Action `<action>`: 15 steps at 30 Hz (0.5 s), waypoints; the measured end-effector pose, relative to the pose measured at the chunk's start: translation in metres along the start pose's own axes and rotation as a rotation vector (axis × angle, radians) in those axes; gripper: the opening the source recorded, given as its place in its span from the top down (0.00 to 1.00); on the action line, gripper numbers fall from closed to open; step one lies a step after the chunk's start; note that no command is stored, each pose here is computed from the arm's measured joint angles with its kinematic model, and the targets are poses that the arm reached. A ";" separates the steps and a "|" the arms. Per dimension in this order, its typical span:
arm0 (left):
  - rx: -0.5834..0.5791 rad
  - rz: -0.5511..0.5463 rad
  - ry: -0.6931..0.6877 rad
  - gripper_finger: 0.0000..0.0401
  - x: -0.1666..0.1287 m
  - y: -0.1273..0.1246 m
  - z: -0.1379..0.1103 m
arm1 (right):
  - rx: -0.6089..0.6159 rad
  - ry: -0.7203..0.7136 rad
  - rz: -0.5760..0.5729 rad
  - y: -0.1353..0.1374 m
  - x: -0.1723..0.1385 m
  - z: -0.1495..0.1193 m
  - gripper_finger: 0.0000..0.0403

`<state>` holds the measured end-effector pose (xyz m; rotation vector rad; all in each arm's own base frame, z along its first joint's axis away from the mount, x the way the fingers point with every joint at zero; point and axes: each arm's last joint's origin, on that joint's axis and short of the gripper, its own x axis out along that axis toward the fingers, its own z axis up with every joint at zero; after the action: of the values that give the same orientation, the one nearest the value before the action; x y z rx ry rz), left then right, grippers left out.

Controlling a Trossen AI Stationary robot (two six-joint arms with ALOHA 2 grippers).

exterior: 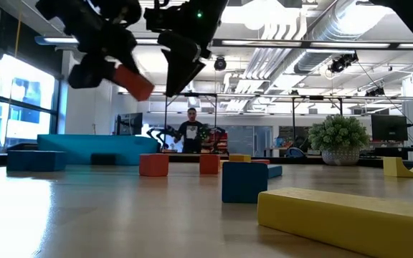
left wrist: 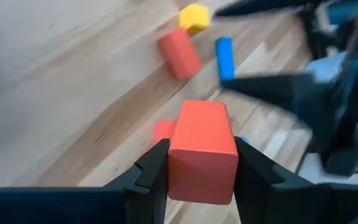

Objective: Sort & place blocks by color
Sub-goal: Put the orange block into the green bin

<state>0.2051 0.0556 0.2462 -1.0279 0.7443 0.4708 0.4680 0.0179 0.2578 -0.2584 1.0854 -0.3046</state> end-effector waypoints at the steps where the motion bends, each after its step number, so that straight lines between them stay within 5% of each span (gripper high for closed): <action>1: 0.006 0.015 0.011 0.73 -0.002 -0.001 -0.006 | -0.005 0.006 -0.002 0.001 -0.001 -0.001 0.44; 15: -0.003 0.067 0.204 0.73 -0.030 -0.024 -0.092 | -0.015 0.035 -0.007 0.000 0.000 -0.004 0.43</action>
<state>0.1707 -0.0377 0.2537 -1.0667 0.9628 0.4287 0.4647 0.0177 0.2564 -0.2710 1.1215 -0.3088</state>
